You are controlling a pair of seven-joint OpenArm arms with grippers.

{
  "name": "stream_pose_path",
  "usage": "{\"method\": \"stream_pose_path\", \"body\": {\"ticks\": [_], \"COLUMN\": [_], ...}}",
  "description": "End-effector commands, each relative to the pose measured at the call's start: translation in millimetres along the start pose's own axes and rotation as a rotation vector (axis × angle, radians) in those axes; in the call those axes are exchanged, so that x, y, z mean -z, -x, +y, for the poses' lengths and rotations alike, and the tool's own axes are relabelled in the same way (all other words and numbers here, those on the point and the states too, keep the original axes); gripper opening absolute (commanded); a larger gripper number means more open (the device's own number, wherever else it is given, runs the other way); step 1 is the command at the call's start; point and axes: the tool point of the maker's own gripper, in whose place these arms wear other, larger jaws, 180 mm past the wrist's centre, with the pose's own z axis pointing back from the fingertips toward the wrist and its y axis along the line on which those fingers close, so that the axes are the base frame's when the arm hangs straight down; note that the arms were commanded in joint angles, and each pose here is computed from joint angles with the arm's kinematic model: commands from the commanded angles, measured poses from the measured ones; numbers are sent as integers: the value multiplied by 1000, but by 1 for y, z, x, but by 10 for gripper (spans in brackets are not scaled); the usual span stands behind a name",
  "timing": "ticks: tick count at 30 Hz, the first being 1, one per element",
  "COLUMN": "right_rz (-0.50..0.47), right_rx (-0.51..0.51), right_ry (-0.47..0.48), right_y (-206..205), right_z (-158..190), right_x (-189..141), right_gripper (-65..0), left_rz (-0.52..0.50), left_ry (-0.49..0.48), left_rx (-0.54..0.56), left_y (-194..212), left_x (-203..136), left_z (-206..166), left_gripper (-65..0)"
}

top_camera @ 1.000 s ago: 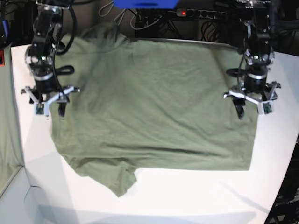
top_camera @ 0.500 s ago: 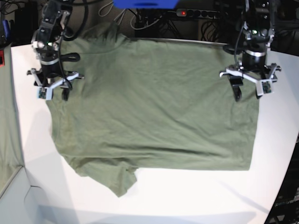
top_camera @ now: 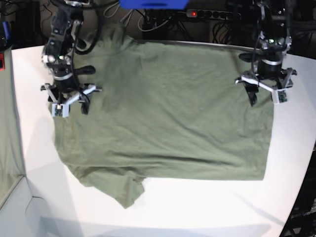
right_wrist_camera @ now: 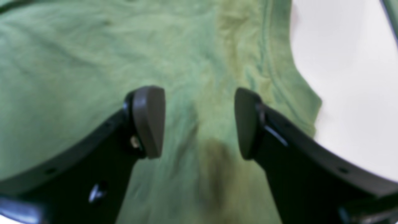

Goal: Layout the t-shirt on the table in an organized manner, then fold the t-shirt properly
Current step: 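Grasp the collar-side edge with both grippers and pull it outward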

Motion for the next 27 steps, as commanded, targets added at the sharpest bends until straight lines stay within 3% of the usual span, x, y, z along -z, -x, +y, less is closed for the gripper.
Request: {"method": "stream_pose_path", "body": {"ticks": [1,8,11,16,23,27], "right_rz": [-14,97,85,59,-76,-151], "right_rx": [-8,-14,-8,-4,-38,-51], "right_ry": [1,12,14,18,26,41], "right_y": [-7,19,21,14,-38,-60], "right_z": [-4,-31,-38,-46,-44,-41], "right_x": [5,44,55,68,57,37], "right_gripper": [-292,-292,-292,-292,-291,-290], "left_rz": [-11,68,112,101,19,36], "left_ry": [-8,-27,-37,-37,-12,-3], "left_rx": [7,9,6,-5,0,29], "left_y": [-1,30,47,42,10,18], "left_x": [-2,2,7,13,2,-21], "left_z": [4,12,17,15,5,6], "left_gripper": [-251,-252,-252,-253,-253,-253]}}
